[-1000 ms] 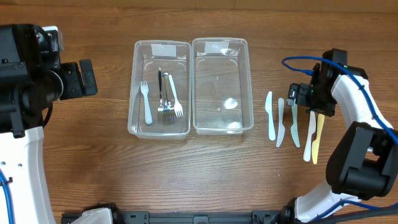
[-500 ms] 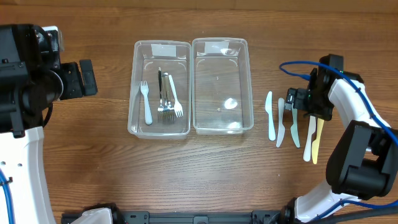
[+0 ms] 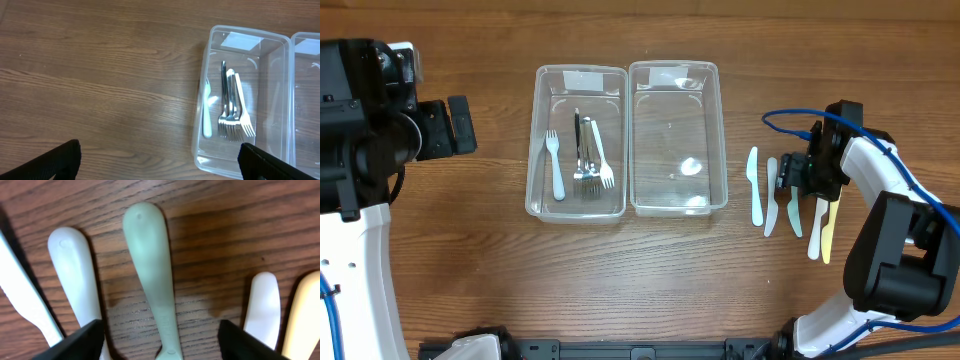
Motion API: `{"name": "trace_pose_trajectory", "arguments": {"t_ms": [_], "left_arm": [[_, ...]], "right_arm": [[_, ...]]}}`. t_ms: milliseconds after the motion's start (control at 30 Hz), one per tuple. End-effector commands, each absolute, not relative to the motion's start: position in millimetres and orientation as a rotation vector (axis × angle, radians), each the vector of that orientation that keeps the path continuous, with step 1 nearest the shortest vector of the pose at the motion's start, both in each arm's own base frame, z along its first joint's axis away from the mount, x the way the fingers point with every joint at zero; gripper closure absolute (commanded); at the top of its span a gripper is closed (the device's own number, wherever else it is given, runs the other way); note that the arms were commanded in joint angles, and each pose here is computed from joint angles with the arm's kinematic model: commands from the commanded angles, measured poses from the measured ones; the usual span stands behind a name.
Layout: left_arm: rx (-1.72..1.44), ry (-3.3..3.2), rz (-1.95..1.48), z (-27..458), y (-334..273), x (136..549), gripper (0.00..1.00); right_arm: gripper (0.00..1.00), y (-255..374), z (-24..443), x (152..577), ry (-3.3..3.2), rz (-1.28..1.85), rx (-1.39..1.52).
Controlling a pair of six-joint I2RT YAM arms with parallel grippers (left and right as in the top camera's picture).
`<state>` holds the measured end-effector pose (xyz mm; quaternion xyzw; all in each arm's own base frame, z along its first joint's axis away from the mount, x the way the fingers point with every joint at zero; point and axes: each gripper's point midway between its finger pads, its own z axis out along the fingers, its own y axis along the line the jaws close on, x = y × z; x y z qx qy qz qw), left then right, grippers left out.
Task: Pack container
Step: 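Lower the right gripper over the pale blue plastic knife handle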
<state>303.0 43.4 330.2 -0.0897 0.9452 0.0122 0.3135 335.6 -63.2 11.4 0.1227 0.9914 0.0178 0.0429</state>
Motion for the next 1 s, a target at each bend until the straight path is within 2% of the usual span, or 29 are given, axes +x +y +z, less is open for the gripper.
{"name": "trace_pose_trajectory", "arguments": {"t_ms": [0,67,400,600,700,800,967], "left_arm": [[-0.217,2.511,0.030,324.7,44.5,303.6,0.00],[-0.217,2.511,0.030,324.8,44.5,303.6,0.00],[-0.217,2.511,0.030,324.7,44.5,303.6,0.00],[-0.217,2.512,0.030,324.6,44.5,303.3,0.00],[-0.217,2.513,0.029,324.5,44.4,303.3,0.00],[-0.215,2.513,0.025,324.5,43.8,303.4,0.00],[-0.214,2.513,0.021,324.5,43.3,303.4,0.00]], "right_arm": [[0.33,-59.2,6.7,333.3,3.045,0.070,0.373],[0.37,-59.1,6.2,332.7,3.047,0.071,0.373],[0.36,-58.4,-3.1,325.2,3.057,0.065,0.381],[0.47,-59.2,-3.0,326.6,3.051,0.060,0.380],[0.57,-59.2,-3.0,326.7,3.050,0.060,0.379],[0.59,-59.2,-3.0,326.8,3.050,0.060,0.379],[0.69,-59.5,-2.9,328.2,3.044,0.059,0.378]]}}
